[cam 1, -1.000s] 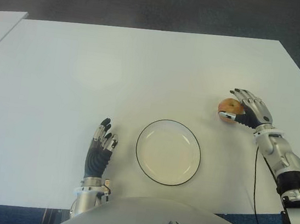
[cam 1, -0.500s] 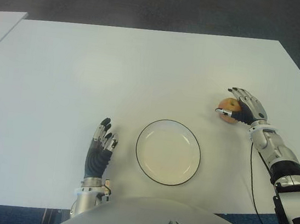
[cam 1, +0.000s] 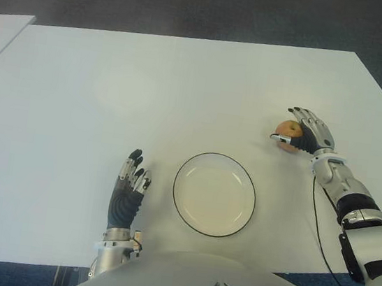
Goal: Put the apples into the plate.
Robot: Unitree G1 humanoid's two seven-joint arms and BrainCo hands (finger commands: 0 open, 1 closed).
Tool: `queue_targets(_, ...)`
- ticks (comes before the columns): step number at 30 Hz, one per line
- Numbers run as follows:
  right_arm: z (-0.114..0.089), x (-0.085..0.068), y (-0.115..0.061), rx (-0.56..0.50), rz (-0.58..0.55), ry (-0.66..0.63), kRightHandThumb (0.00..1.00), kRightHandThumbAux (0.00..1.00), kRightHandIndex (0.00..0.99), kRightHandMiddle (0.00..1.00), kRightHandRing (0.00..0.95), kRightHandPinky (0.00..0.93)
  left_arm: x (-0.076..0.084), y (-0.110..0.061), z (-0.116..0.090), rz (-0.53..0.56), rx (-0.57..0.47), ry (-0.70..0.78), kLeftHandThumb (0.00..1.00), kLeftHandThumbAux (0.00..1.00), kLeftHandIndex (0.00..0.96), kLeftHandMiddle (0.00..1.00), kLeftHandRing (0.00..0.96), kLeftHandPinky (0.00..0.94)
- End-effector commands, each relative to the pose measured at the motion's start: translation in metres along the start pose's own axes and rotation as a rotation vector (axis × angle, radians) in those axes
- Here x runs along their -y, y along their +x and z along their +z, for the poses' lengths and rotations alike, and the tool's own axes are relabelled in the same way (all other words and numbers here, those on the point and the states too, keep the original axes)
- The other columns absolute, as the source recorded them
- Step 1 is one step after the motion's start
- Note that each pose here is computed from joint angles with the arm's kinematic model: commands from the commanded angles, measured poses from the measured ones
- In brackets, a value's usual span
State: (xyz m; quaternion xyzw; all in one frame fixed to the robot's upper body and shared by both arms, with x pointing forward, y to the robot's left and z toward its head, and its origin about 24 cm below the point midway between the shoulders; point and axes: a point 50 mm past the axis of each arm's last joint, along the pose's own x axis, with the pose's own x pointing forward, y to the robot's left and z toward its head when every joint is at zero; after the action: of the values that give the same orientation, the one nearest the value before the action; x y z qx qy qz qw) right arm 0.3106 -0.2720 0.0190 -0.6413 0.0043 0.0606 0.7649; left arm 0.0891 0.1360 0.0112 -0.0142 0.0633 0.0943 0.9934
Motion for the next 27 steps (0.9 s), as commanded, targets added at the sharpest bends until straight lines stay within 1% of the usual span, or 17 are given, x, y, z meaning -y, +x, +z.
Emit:
queue_targets(1,0.003,-0.024,-0.007,-0.016,0.082,0.005,0.21,0.248,0.0,0.006,0.0,0.012,0.004,-0.002,0.002,-0.005,-0.008,-0.023,0.157,0.539,0.077,0.064,0.063,0.113)
queue_targets(2,0.004,-0.024,-0.007,-0.018,0.078,0.008,0.22,0.258,0.029,0.031,0.02,0.044,0.004,-0.002,0.002,-0.005,-0.007,-0.023,0.159,0.536,0.08,0.067,0.066,0.116)
queue_targets(4,0.004,-0.025,-0.007,-0.022,0.07,0.014,0.229,0.266,0.056,0.052,0.039,0.073,0.005,-0.002,0.002,-0.005,-0.006,-0.024,0.162,0.533,0.082,0.069,0.069,0.118)
queue_targets(5,0.004,-0.025,-0.008,-0.026,0.056,0.023,0.244,0.274,0.1,0.083,0.069,0.109,0.005,-0.002,0.002,-0.005,-0.005,-0.023,0.163,0.533,0.082,0.07,0.07,0.116)
queue_targets(6,0.004,-0.026,-0.008,-0.029,0.046,0.031,0.282,0.289,0.153,0.173,0.165,0.187,0.005,-0.003,0.003,-0.006,-0.005,-0.022,0.164,0.534,0.081,0.07,0.07,0.115)
queue_targets(7,0.004,-0.026,-0.008,-0.031,0.039,0.035,0.341,0.31,0.231,0.306,0.306,0.302,0.005,-0.003,0.003,-0.006,-0.005,-0.022,0.165,0.537,0.08,0.07,0.07,0.113)
queue_targets(8,0.003,-0.027,-0.01,-0.035,0.025,0.044,0.378,0.324,0.281,0.392,0.397,0.376,0.005,-0.003,0.003,-0.006,-0.005,-0.021,0.165,0.538,0.079,0.07,0.07,0.112)
queue_targets(9,0.003,-0.027,-0.011,-0.037,0.016,0.05,0.436,0.362,0.379,0.498,0.493,0.453,0.005,-0.003,0.003,-0.006,-0.004,-0.021,0.164,0.54,0.077,0.07,0.07,0.114)
queue_targets(10,0.002,-0.029,-0.013,-0.043,0.001,0.062,0.457,0.375,0.414,0.535,0.528,0.481,0.005,-0.003,0.003,-0.006,-0.004,-0.021,0.164,0.541,0.076,0.07,0.071,0.115)
queue_targets(11,0.001,-0.029,-0.014,-0.047,-0.009,0.07,0.507,0.435,0.504,0.613,0.609,0.553,0.004,-0.003,0.004,-0.005,-0.003,-0.02,0.163,0.542,0.074,0.071,0.071,0.114)
queue_targets(12,0.001,-0.03,-0.015,-0.053,-0.022,0.081,0.526,0.456,0.536,0.641,0.638,0.578,0.004,-0.003,0.004,-0.005,-0.002,-0.021,0.163,0.543,0.074,0.071,0.072,0.114)
queue_targets(13,0.001,-0.03,-0.016,-0.057,-0.032,0.088,0.558,0.5,0.594,0.692,0.69,0.632,0.004,-0.003,0.004,-0.004,-0.001,-0.021,0.162,0.543,0.074,0.072,0.072,0.114)
queue_targets(14,0.001,-0.03,-0.016,-0.061,-0.043,0.094,0.578,0.529,0.632,0.724,0.723,0.666,0.004,-0.004,0.004,-0.005,0.0,-0.021,0.162,0.544,0.074,0.072,0.072,0.113)
queue_targets(17,0.001,-0.031,-0.017,-0.065,-0.075,0.11,0.605,0.592,0.693,0.784,0.784,0.729,0.004,-0.004,0.005,-0.005,0.002,-0.018,0.162,0.546,0.073,0.07,0.072,0.112)
queue_targets(21,0.003,-0.03,-0.017,-0.062,-0.108,0.126,0.633,0.66,0.756,0.835,0.833,0.789,0.004,-0.003,0.005,-0.008,0.005,-0.012,0.158,0.555,0.074,0.066,0.067,0.102)
queue_targets(27,0.003,-0.028,-0.018,-0.058,-0.139,0.148,0.691,0.696,0.809,0.865,0.858,0.85,0.004,-0.003,0.006,-0.012,0.008,-0.011,0.152,0.562,0.076,0.065,0.068,0.114)
